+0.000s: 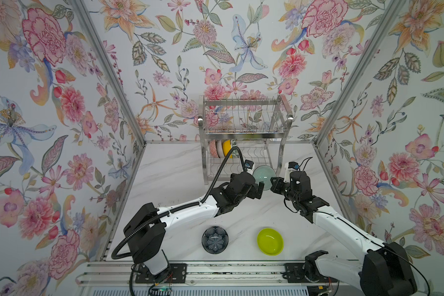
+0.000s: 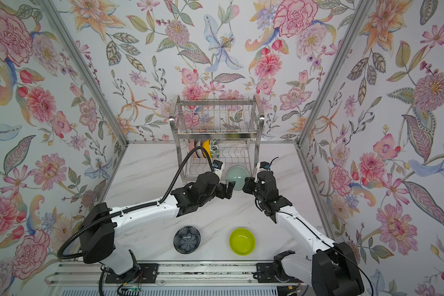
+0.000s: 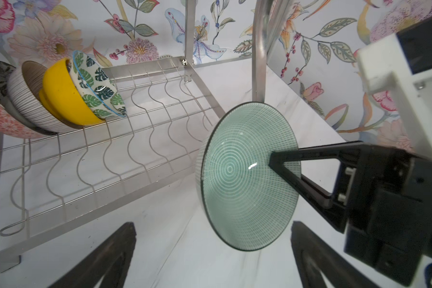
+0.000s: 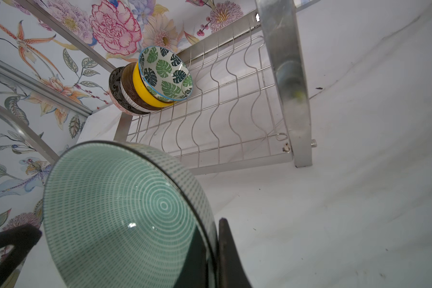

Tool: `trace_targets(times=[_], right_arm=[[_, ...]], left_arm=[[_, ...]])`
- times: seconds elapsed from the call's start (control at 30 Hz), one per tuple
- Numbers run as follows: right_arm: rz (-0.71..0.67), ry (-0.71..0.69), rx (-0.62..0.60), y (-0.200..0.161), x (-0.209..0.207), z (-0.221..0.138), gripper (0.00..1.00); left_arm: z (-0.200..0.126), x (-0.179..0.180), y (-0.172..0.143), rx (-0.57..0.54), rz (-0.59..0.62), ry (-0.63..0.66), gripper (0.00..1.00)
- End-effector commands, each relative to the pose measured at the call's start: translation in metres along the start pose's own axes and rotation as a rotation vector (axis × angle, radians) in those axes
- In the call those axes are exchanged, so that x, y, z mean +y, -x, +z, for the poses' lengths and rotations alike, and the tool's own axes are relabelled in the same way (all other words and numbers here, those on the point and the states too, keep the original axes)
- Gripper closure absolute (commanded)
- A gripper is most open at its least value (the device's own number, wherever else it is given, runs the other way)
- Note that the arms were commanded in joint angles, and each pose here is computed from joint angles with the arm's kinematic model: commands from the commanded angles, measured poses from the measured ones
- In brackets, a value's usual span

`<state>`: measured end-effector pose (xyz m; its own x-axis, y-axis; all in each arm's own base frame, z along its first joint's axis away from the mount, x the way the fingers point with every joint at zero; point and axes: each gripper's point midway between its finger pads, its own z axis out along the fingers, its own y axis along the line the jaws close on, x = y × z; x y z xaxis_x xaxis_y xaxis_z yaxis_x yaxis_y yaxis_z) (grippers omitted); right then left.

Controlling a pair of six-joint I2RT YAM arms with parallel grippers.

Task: Load bowls into a dish rack
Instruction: Place the bowl in the dish rack.

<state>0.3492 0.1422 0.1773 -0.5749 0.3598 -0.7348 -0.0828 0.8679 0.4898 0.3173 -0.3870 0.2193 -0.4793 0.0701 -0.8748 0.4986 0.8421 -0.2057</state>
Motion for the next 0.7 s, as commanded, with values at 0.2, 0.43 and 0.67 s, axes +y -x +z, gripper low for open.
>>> trace_targets(times=[0.2,0.43,0.67], right_arm=[[0.019,0.061,-0.173,0.032,0.03,0.002,1.0],[0.024,0.103,-0.226,0.042,0.052,-0.005,1.0],[0.014,0.122,-0.278,0.044,0.064,-0.014,1.0]], left_arm=[[-0.003,0.003,0.026,-0.091,-0.29,-0.175,0.02],[0.001,0.022,0.02,-0.091,-0.342,-0.142,0.15],[0.01,0.035,0.023,-0.098,-0.343,-0.071,0.44]])
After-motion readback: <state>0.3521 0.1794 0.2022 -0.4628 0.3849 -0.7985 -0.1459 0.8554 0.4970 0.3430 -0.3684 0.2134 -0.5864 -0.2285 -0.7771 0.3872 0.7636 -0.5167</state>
